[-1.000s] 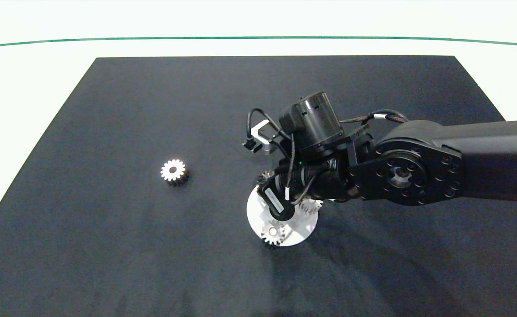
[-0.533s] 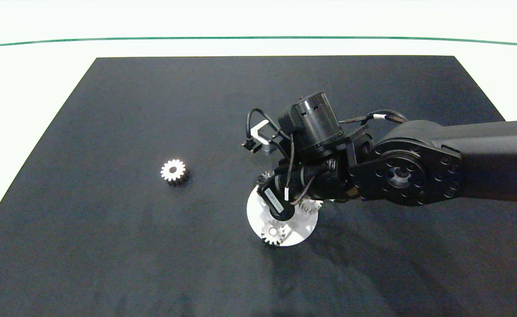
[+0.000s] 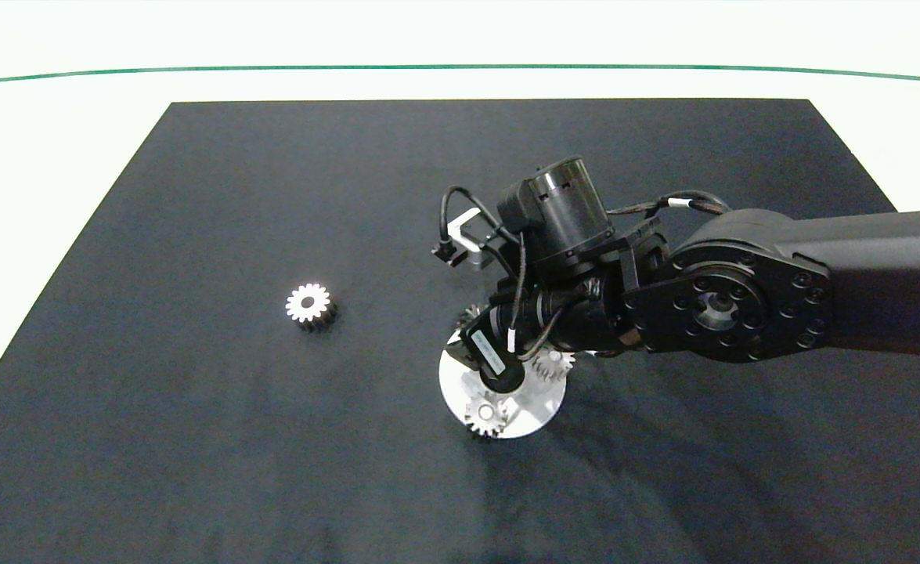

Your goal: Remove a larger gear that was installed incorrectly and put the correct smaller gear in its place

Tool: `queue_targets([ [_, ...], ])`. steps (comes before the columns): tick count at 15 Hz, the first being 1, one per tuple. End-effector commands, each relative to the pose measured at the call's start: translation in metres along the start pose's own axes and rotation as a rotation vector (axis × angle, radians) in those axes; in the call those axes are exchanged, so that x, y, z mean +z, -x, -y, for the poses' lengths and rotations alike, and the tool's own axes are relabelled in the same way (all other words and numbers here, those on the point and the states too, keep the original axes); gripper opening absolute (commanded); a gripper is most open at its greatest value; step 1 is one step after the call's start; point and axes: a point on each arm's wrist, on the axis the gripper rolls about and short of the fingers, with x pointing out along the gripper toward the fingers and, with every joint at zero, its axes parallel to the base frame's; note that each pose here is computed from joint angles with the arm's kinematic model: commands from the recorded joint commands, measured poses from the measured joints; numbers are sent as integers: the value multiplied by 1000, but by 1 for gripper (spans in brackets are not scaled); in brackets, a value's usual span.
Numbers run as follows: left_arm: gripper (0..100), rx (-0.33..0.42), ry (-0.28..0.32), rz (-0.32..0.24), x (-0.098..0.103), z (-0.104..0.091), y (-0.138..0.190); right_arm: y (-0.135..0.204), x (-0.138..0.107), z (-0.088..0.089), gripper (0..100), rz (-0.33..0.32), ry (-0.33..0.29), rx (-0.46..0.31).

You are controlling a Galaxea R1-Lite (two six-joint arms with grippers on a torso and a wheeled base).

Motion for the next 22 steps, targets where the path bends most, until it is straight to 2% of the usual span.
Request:
queue_targets([
  [1, 100, 0, 0, 0, 0, 0, 0, 16, 6, -2, 100, 34, 5, 7],
  [3, 100, 0, 0, -3, -1, 0, 1, 32, 9, 4, 100, 53, -3, -3],
  [6, 100, 0, 3, -18, -4, 0, -1, 60, 8, 20, 100, 45, -18, -26],
  [9, 100, 0, 2, -32, -8, 0, -2, 74, -1, 31, 100, 27, -32, -49],
  [12, 100, 2, 0, -39, -12, 0, -2, 69, -4, 43, 100, 12, -53, -76],
  [22, 100, -1, 1, -35, -12, 0, -1, 22, 2, 36, 100, 15, -48, -72],
])
